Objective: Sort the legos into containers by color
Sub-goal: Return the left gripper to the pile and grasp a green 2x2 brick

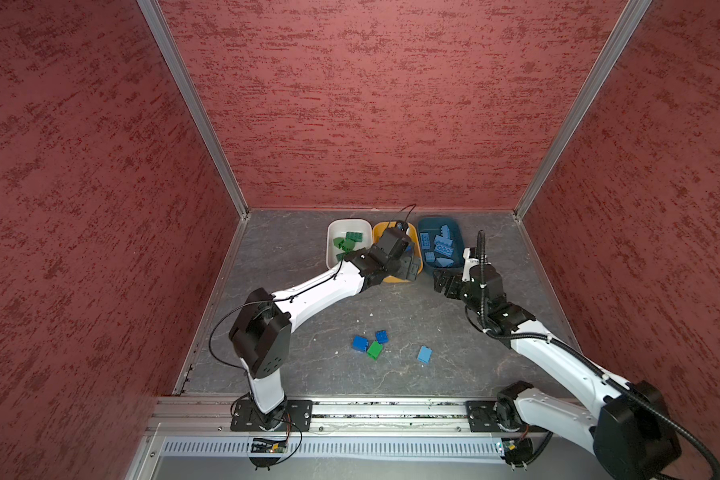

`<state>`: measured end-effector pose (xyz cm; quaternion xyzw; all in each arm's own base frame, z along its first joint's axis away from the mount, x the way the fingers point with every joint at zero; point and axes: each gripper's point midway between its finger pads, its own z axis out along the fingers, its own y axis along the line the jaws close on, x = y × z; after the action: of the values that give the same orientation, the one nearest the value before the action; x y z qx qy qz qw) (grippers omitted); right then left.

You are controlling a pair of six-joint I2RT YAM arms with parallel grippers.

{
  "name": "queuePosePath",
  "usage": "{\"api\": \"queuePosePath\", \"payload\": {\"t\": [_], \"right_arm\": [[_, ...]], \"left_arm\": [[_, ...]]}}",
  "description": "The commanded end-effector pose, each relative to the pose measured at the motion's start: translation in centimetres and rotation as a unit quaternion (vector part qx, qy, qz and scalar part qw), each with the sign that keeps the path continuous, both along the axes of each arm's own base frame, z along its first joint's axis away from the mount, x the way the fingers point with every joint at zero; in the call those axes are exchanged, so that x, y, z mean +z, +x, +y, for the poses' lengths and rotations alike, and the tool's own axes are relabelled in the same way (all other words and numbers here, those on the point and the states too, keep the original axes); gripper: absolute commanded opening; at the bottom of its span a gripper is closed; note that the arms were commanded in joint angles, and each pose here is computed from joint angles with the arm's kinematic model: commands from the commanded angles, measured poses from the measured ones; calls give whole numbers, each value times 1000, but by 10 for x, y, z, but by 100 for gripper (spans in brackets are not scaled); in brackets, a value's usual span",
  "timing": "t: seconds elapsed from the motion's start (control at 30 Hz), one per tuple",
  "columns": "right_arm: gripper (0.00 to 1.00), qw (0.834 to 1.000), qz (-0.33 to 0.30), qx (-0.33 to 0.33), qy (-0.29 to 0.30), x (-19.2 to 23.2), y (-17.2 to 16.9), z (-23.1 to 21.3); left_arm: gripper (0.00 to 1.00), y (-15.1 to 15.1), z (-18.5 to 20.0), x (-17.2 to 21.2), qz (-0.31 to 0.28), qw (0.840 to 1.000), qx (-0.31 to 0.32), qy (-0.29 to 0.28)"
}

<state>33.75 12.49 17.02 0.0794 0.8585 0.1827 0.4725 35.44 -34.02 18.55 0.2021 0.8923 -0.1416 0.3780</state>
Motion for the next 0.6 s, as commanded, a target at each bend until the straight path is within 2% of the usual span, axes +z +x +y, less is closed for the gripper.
{"api": "queuePosePath", "payload": {"t": [0.0, 0.2, 0.27, 0.37, 0.47, 0.57], "right_arm": [[99, 999, -11, -32, 7, 9, 8, -6], [99, 999, -11, -44, 6, 7, 13, -7], [99, 999, -10, -46, 3, 5, 16, -7], [99, 999, -9, -45, 2, 4, 20, -5], [99, 999, -2, -37, 2, 1, 25, 0], [99, 999, 8, -31, 6, -4, 27, 4]], "left_arm": [[100, -38, 12, -37, 43, 997, -28, 49], [100, -123, 26, -58, 116, 981, -116, 103], [99, -157, 37, -67, 162, 968, -152, 119], [93, -200, 53, -90, 245, 944, -186, 120], [83, -221, 63, -100, 278, 932, -192, 134], [75, -218, 73, -108, 265, 936, -174, 156]]}}
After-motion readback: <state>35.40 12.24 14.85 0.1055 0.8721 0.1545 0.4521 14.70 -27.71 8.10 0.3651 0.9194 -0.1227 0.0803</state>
